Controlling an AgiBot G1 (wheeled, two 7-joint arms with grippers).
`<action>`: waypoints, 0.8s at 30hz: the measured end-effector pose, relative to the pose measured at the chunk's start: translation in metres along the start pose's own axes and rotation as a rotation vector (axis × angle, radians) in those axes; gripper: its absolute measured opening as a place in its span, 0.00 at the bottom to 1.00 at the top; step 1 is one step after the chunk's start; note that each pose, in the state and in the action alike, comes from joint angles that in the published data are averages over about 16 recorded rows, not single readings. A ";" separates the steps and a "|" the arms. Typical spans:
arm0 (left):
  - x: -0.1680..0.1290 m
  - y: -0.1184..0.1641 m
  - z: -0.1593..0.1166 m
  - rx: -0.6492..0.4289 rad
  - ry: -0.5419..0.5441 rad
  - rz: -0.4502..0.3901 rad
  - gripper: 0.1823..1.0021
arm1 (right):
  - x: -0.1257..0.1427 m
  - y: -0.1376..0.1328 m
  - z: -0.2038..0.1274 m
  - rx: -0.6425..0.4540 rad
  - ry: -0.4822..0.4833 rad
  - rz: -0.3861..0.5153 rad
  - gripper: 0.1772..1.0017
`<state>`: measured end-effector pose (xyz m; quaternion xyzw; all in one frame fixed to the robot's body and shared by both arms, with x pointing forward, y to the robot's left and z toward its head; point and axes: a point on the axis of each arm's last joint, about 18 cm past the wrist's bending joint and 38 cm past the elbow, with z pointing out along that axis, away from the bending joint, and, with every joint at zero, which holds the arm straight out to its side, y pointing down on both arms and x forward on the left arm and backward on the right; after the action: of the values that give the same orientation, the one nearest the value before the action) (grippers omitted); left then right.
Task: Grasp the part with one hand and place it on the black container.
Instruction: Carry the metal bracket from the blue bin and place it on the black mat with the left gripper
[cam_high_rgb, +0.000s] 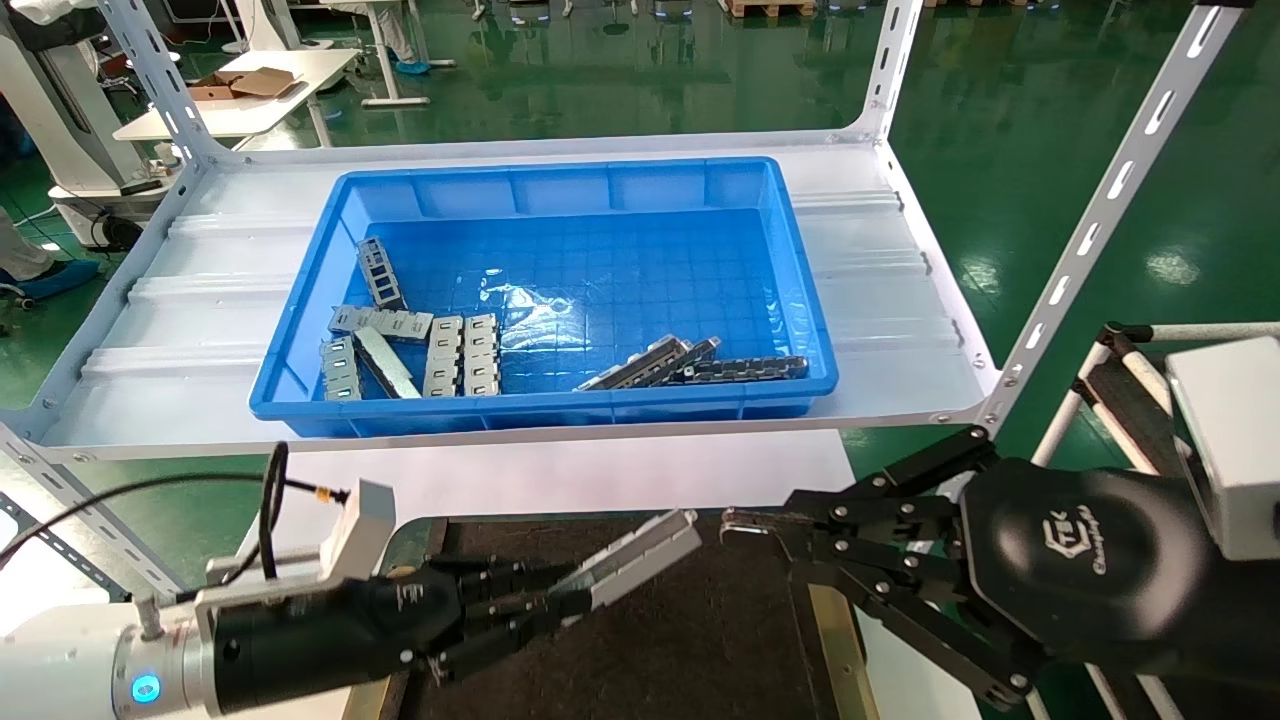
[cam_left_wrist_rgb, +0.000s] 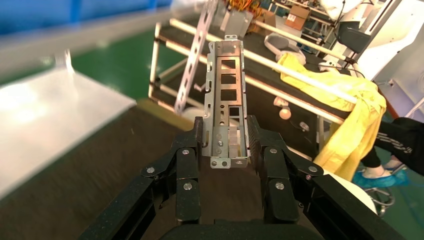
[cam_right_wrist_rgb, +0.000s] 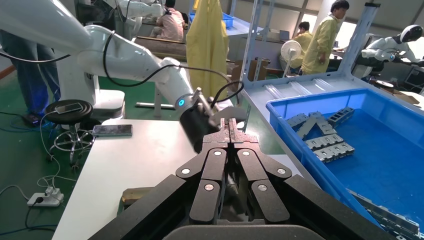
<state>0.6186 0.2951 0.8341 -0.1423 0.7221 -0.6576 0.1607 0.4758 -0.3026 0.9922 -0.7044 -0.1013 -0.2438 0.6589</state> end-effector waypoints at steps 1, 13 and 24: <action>0.002 0.007 0.001 -0.006 -0.002 -0.015 0.22 | 0.000 0.000 0.000 0.000 0.000 0.000 0.02; 0.017 0.069 0.027 -0.028 -0.116 -0.174 0.22 | 0.000 0.000 0.000 0.000 0.000 0.000 0.02; 0.015 0.104 0.070 -0.015 -0.341 -0.316 0.22 | 0.000 0.000 0.000 0.000 0.000 0.000 0.02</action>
<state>0.6353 0.2358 0.7245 -0.3637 0.6580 -0.6358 0.1745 0.4758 -0.3026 0.9922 -0.7044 -0.1013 -0.2438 0.6589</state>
